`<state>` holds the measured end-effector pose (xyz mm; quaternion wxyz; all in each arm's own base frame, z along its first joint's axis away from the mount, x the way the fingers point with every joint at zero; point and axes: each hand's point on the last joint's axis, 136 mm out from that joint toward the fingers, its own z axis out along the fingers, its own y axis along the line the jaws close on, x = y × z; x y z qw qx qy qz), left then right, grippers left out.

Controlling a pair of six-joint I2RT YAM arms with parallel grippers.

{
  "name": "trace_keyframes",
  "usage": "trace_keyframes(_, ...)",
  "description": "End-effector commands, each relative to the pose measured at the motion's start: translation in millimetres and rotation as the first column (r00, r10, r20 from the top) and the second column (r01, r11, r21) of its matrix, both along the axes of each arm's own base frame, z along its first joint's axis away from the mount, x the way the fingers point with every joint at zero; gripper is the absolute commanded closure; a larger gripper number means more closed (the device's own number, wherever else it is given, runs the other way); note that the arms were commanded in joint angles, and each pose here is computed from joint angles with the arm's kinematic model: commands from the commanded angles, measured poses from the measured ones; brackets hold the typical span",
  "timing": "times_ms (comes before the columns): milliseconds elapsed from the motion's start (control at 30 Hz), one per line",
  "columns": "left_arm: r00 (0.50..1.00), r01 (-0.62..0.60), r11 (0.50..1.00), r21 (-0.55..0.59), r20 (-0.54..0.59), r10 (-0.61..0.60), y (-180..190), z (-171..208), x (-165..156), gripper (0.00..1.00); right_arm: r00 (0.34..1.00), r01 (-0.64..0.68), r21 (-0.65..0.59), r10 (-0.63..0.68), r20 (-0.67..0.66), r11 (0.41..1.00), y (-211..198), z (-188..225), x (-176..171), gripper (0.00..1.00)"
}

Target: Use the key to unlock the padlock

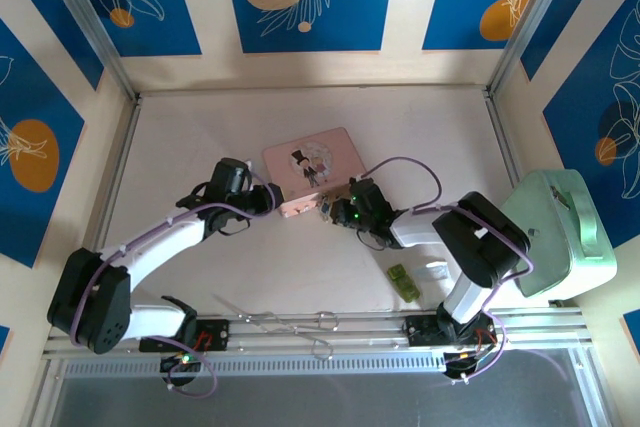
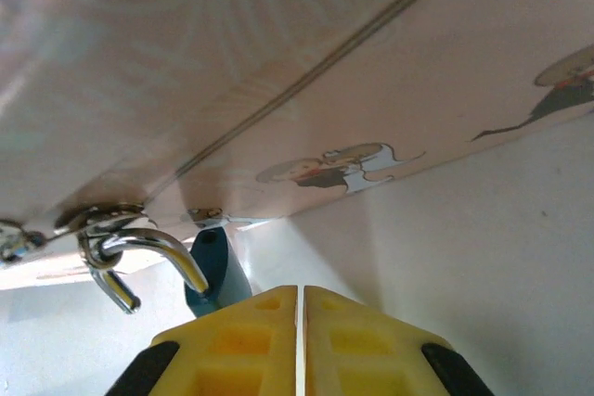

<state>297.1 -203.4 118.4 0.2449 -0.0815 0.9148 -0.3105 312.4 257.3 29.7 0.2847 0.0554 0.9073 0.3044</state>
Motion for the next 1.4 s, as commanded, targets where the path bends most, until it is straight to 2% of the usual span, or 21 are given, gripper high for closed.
trace_keyframes(0, 1.0, 0.004, 1.0, 0.008, -0.002, -0.004, -2.4, 2.0, 1.2, 0.5, 0.999, -0.042, -0.021, 0.043, 0.03, 0.999, 10.9, 6.7, 4.1, 0.91)
trace_keyframes(567, 1.0, 0.005, 1.0, 0.014, -0.029, -0.004, -1.1, -10.1, -2.7, 0.5, 0.986, -0.137, -0.102, 0.145, 0.078, 0.985, 60.3, 19.8, 5.9, 0.93)
trace_keyframes(633, 1.0, 0.005, 1.0, 0.019, -0.017, -0.005, 0.7, -4.4, -3.6, 0.5, 0.982, -0.138, -0.108, 0.15, 0.111, 0.985, 56.1, 30.5, 2.2, 0.84)
trace_keyframes(733, 1.0, 0.016, 1.0, 0.012, -0.004, -0.016, -0.7, 3.7, -3.5, 0.48, 0.969, -0.168, -0.155, 0.192, 0.157, 0.973, 44.4, 46.4, -5.2, 0.64)
trace_keyframes(900, 1.0, 0.029, 0.999, -0.018, 0.009, -0.029, -8.4, 13.9, -3.3, 0.43, 0.942, -0.213, -0.226, 0.261, 0.211, 0.951, 18.9, 71.6, -19.0, 0.49)
trace_keyframes(1033, 0.999, 0.029, 1.0, 0.001, 0.013, -0.029, -13.5, 12.0, -1.3, 0.38, 0.951, -0.142, -0.252, 0.203, 0.235, 0.957, -7.4, 81.7, -20.9, 0.46)
trace_keyframes(1133, 1.0, 0.029, 0.999, 0.014, -0.002, -0.029, -16.9, 4.3, 1.2, 0.17, 0.965, -0.074, -0.235, 0.129, 0.228, 0.969, -24.9, 82.3, -14.2, 0.45)
trace_keyframes(1233, 1.0, -0.007, 0.999, 0.038, -0.002, 0.007, -11.1, -0.9, 4.5, 0.15, 0.978, -0.039, -0.199, 0.078, 0.191, 0.979, -39.1, 86.8, -4.6, 0.45)
trace_keyframes(1367, 0.999, -0.036, 0.998, 0.055, -0.002, 0.036, -5.4, -2.7, 8.2, 0.17, 0.981, 0.018, -0.174, 0.016, 0.195, 0.985, -57.5, 113.5, 15.9, 0.45)
